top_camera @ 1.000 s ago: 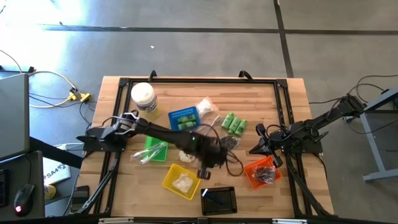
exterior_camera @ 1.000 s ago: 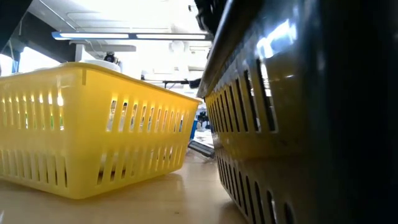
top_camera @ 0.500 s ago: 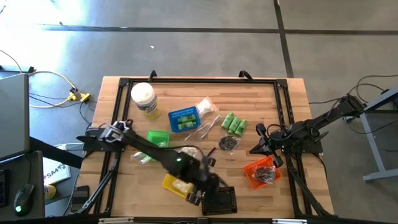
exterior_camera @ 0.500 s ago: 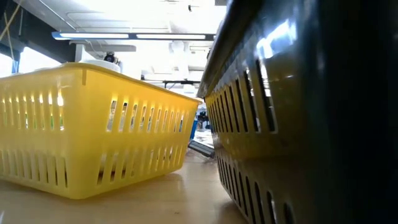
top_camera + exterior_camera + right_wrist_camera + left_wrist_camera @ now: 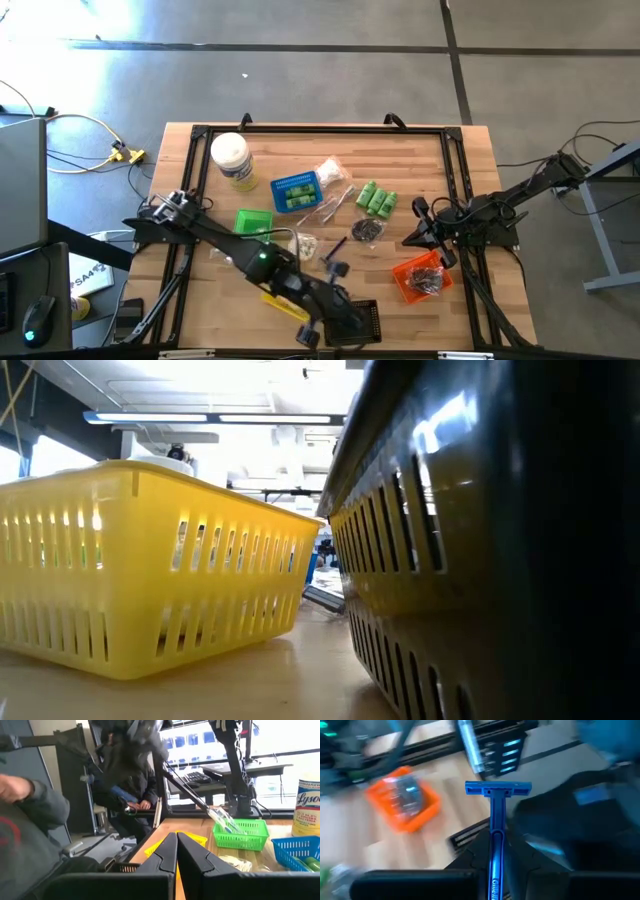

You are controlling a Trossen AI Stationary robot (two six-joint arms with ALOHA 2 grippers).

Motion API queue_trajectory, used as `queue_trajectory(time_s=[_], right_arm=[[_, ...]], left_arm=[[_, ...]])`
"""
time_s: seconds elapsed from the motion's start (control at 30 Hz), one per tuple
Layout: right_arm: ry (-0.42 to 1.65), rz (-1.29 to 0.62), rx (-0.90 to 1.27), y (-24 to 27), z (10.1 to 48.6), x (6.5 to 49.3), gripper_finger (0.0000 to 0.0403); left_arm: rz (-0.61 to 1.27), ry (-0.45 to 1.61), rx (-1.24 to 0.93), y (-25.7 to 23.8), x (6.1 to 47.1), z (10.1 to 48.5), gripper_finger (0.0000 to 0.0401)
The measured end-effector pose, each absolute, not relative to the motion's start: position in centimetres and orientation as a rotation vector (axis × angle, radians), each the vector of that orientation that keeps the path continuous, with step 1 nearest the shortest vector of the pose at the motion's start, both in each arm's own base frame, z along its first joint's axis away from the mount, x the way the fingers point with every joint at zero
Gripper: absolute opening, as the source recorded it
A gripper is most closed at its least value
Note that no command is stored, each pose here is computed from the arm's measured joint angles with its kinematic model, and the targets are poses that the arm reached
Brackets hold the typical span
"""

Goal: Pick & Place Travel size toiletries
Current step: Put the blue razor into the black bin, then put the white cotton pack into the yellow bin

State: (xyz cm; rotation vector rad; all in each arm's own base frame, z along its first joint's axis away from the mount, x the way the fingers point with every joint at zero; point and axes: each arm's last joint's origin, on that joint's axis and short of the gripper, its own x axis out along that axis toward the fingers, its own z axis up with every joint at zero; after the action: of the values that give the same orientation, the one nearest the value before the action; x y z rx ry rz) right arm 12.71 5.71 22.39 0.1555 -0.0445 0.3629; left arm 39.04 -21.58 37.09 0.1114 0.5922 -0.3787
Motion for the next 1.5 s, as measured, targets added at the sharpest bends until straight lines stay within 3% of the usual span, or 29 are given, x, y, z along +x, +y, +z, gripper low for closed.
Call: queue_trajectory(time_s=[0.43, 0.67, 0.87, 1.3, 1.4, 1.5], right_arm=[[-0.053, 0.364, 0.158, 5.7, 22.5, 12.7, 0.0003], [-0.063, 0.364, 0.159, 5.7, 22.6, 12.7, 0.0003], [-0.066, 0.367, 0.155, 5.7, 22.6, 12.7, 0.0003], [-0.066, 0.37, 0.154, 5.7, 22.6, 12.7, 0.0003], [-0.066, 0.369, 0.154, 5.7, 22.6, 12.7, 0.0003], [-0.066, 0.37, 0.155, 5.7, 22.6, 12.7, 0.0003]], left_arm=[[-0.378, 0.772, 0.082, -24.3, 44.3, 24.4, 0.0025], [-0.328, 0.813, 0.066, -23.8, 45.8, 21.2, 0.0025], [-0.298, 0.821, 0.064, -22.9, 46.3, 20.8, 0.0041], [-0.308, 0.854, 0.099, -22.7, 46.1, 20.6, 0.0228], [-0.31, 0.895, 0.129, -22.3, 45.6, 22.5, 0.0249], [-0.297, 0.912, 0.113, -21.5, 44.1, 27.9, 0.0255]])
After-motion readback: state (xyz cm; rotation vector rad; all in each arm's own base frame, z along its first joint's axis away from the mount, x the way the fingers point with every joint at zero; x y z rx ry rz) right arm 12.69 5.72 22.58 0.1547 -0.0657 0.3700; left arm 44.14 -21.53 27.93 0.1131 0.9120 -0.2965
